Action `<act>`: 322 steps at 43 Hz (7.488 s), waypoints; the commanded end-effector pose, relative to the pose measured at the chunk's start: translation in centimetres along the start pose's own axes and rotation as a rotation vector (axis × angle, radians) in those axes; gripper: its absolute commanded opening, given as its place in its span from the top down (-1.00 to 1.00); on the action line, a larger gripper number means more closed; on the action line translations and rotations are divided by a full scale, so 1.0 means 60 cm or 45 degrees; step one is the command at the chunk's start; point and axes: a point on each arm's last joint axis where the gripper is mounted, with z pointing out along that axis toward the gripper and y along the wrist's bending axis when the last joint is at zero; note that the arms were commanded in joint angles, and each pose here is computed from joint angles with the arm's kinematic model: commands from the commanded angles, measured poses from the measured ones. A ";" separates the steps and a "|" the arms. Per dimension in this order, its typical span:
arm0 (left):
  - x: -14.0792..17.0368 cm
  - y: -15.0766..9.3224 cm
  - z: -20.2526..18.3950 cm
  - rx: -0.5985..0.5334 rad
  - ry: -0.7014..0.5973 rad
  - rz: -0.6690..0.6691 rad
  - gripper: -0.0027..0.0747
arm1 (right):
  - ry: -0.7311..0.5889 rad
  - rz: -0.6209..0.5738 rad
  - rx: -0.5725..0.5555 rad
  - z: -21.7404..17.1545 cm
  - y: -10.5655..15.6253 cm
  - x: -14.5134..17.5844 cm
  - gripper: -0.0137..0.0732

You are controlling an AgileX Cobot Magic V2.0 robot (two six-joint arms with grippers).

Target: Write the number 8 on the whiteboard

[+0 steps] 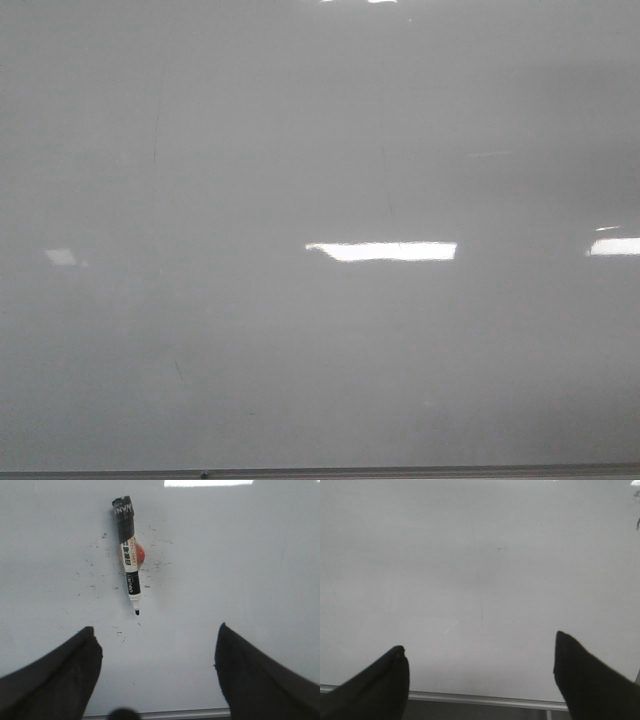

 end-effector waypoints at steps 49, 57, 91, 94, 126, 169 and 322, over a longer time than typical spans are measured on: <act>-0.042 0.024 0.291 -0.065 0.005 -0.047 -0.39 | -0.100 -0.024 0.016 -0.005 -0.002 -0.021 -0.75; -0.042 0.025 0.307 -0.065 0.026 -0.048 -0.37 | -0.100 -0.024 0.016 -0.005 -0.002 -0.021 -0.75; -0.061 0.020 0.269 -0.040 0.114 -0.004 0.98 | -0.118 0.004 -0.005 -0.012 0.001 -0.030 -0.75; -0.071 0.016 0.253 -0.018 0.185 0.054 0.99 | -0.116 0.007 -0.011 -0.018 0.002 -0.037 -0.75; -0.067 -0.208 0.155 0.836 0.453 1.009 0.98 | 0.247 -0.218 -0.338 0.066 0.050 -0.087 -0.75; -0.012 -0.335 0.068 1.205 0.368 1.365 0.98 | 0.281 -1.026 -1.325 0.081 0.319 -0.074 -0.22; -0.101 -0.145 0.010 0.736 0.063 0.700 -0.01 | 0.049 -0.283 -0.499 0.243 0.173 -0.140 0.82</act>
